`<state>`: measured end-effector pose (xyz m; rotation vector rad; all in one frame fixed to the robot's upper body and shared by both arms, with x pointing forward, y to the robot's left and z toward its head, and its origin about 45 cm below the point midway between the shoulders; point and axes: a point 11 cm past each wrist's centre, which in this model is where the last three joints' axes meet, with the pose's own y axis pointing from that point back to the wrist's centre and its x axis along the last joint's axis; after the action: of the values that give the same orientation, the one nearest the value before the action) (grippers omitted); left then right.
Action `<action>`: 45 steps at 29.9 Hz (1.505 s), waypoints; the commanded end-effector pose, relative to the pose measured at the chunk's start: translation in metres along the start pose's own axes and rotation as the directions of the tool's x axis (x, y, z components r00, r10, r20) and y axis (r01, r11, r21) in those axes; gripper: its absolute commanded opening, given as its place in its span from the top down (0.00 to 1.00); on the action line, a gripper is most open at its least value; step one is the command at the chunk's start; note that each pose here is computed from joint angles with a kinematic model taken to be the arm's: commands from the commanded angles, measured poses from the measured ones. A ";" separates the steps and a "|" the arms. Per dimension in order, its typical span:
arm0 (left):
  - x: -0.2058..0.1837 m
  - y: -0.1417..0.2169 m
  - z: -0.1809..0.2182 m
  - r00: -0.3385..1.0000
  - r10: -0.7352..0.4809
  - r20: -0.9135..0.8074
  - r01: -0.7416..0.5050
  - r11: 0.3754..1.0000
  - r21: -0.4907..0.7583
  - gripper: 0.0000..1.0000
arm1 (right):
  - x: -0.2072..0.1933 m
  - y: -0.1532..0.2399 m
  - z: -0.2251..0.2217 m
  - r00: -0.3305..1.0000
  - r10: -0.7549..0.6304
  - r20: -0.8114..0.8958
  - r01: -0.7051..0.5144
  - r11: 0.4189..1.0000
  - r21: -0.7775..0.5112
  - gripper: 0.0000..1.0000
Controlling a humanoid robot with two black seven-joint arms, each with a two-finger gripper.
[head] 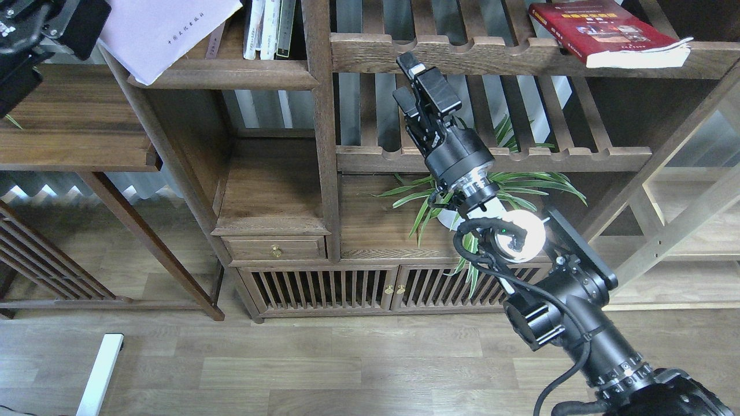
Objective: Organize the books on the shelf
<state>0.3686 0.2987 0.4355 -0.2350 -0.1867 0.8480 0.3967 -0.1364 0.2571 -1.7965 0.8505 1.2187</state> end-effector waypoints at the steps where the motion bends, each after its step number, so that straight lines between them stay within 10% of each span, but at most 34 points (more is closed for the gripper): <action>1: 0.004 -0.005 0.005 0.999 0.037 0.027 -0.037 0.999 -0.002 0.99 | -0.001 0.000 0.000 1.000 -0.002 -0.001 0.002 1.000 0.000 0.14; 45: 0.050 -0.076 -0.017 0.921 0.388 0.038 -0.388 0.921 0.014 0.98 | -0.001 0.003 -0.023 1.000 -0.011 0.016 0.010 0.997 0.071 0.12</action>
<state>0.4538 0.2882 0.4459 -0.2433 -0.1693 1.2449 0.4031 -0.1572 0.2634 -1.7326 0.8626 1.1807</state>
